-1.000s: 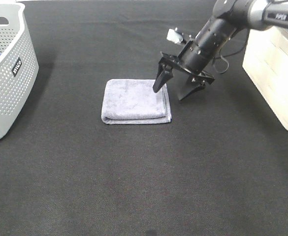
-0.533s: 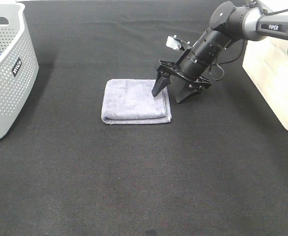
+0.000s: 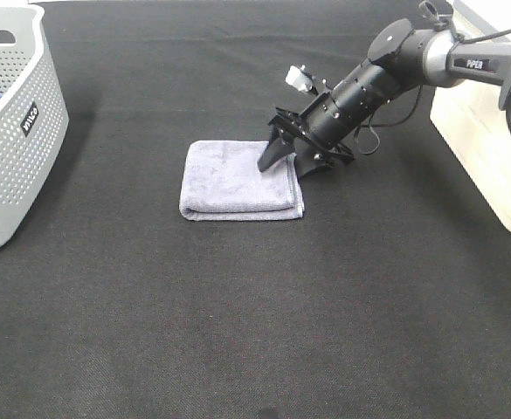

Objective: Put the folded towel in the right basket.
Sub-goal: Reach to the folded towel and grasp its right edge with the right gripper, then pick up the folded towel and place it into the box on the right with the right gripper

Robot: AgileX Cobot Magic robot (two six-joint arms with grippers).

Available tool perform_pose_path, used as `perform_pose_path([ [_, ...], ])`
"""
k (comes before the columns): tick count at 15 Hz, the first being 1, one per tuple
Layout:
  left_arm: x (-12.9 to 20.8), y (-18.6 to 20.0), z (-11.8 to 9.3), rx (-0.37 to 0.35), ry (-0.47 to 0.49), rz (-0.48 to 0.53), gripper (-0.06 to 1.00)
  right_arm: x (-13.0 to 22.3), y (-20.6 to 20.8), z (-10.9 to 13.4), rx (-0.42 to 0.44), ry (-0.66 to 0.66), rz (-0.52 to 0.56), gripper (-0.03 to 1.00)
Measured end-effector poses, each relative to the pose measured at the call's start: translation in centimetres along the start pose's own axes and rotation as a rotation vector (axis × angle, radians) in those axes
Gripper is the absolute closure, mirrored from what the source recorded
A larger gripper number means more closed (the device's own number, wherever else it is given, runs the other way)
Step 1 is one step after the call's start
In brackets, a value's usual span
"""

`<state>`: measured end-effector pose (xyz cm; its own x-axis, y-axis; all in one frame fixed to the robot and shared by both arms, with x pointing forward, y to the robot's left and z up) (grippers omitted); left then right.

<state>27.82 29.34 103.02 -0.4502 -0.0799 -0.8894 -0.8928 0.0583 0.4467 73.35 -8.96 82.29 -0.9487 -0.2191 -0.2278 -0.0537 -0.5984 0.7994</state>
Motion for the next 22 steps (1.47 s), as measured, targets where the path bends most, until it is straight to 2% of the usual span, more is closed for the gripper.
perform_pose_path([
  [2, 0.0, 0.0, 0.0, 0.0, 0.0, 0.0, -0.02, 0.1, -0.2, -0.2, 0.001, 0.001, 0.005, 0.71],
  [4, 0.0, 0.0, 0.0, 0.0, 0.0, 0.0, -0.02, 0.2, -0.2, -0.1, -0.002, 0.006, 0.007, 0.91],
  [8, 0.0, 0.0, 0.0, 0.0, 0.0, 0.0, -0.02, 0.0, 0.8, 0.7, -0.011, 0.053, 0.009, 0.91],
  [14, 0.0, 0.0, 0.0, 0.0, 0.0, 0.0, -0.02, -2.7, 10.0, 7.1, -0.005, 0.221, -0.108, 0.91],
  [18, 0.0, 0.0, 0.0, 0.0, 0.0, 0.0, -0.02, -3.0, 17.5, 10.8, 0.105, 0.341, -0.209, 0.91],
  [22, 0.0, 0.0, 0.0, 0.0, 0.0, 0.0, -0.02, -2.1, 25.2, 12.3, 0.348, 0.381, -0.308, 0.91],
])
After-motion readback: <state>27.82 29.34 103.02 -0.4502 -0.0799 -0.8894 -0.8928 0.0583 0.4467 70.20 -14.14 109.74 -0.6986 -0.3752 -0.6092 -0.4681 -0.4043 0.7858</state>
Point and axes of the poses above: a point on each arm's last joint axis where the gripper is mounted, y pointing back along that axis away from the gripper, z along the wrist's bending axis when the last joint is at zero, x = y × z, the point moved 5 cm from there along -y, pointing out along that axis toward the gripper, and after that the axes turned 2 degrees about y, right-handed, at the moved point
